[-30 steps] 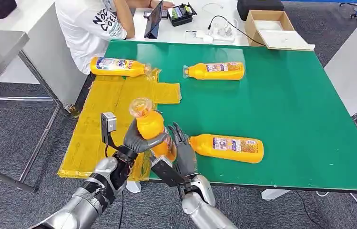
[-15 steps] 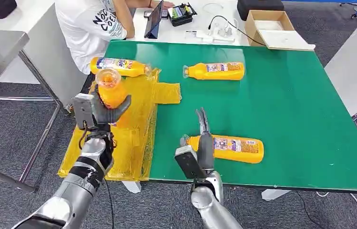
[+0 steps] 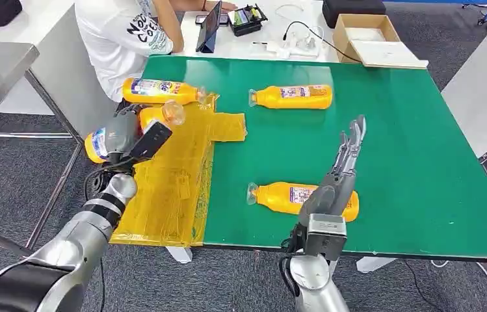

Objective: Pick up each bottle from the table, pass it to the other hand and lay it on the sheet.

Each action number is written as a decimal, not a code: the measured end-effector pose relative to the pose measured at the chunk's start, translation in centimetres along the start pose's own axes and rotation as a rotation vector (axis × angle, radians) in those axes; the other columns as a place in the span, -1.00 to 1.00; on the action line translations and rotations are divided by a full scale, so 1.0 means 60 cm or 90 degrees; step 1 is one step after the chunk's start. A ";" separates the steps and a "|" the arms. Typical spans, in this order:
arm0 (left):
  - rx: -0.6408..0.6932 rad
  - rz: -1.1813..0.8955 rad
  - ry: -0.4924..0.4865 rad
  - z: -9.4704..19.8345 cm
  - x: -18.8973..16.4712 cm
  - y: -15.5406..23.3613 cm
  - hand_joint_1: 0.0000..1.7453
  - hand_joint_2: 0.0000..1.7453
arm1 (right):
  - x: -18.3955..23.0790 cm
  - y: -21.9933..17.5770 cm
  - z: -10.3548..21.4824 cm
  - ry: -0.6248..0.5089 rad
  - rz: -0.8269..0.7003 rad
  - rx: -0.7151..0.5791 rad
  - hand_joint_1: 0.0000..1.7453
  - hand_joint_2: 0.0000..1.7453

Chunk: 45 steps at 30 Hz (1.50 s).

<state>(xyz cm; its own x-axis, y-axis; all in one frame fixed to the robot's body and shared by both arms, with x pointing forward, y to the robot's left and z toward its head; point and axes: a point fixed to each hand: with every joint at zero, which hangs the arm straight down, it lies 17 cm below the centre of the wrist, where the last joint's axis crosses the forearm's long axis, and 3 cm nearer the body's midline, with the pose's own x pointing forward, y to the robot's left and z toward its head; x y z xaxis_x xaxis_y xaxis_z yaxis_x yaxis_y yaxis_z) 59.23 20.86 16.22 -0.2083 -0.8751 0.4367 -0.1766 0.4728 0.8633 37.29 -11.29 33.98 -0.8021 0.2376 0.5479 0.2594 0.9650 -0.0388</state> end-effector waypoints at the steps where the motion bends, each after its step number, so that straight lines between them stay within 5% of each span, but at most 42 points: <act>1: -0.027 -0.028 0.000 0.001 -0.006 -0.012 1.00 1.00 | 0.003 -0.003 -0.003 -0.005 0.000 -0.002 -1.00 -1.00; 12: -0.199 -0.215 0.002 0.026 -0.076 -0.077 1.00 1.00 | 0.007 -0.010 -0.010 -0.007 -0.011 -0.008 -1.00 -1.00; 13: -0.212 -0.223 0.004 0.030 -0.084 -0.081 1.00 1.00 | 0.007 -0.010 -0.009 -0.006 -0.013 -0.008 -1.00 1.00; 28: -0.375 -0.177 0.027 0.101 -0.133 -0.153 1.00 1.00 | -0.011 0.008 0.003 0.014 -0.028 0.017 -1.00 1.00; 43: -0.400 -0.128 0.022 0.125 -0.131 -0.174 1.00 1.00 | -0.030 0.026 0.018 0.033 -0.029 0.043 -1.00 1.00; 44: -0.401 -0.127 0.021 0.125 -0.130 -0.174 0.62 1.00 | -0.031 0.026 0.018 0.034 -0.029 0.044 -1.00 1.00; 45: -0.403 -0.126 0.019 0.127 -0.130 -0.176 -0.90 1.00 | -0.032 0.027 0.019 0.035 -0.030 0.046 -1.00 1.00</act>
<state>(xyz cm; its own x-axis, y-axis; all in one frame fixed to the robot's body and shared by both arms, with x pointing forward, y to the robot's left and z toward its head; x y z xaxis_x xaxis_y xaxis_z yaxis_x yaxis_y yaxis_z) 55.38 23.46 1.79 -0.2013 -0.9460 0.2540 0.3931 0.1595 0.9056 38.62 -10.02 31.91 -0.7814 0.1878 0.5952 0.1815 0.9808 -0.0711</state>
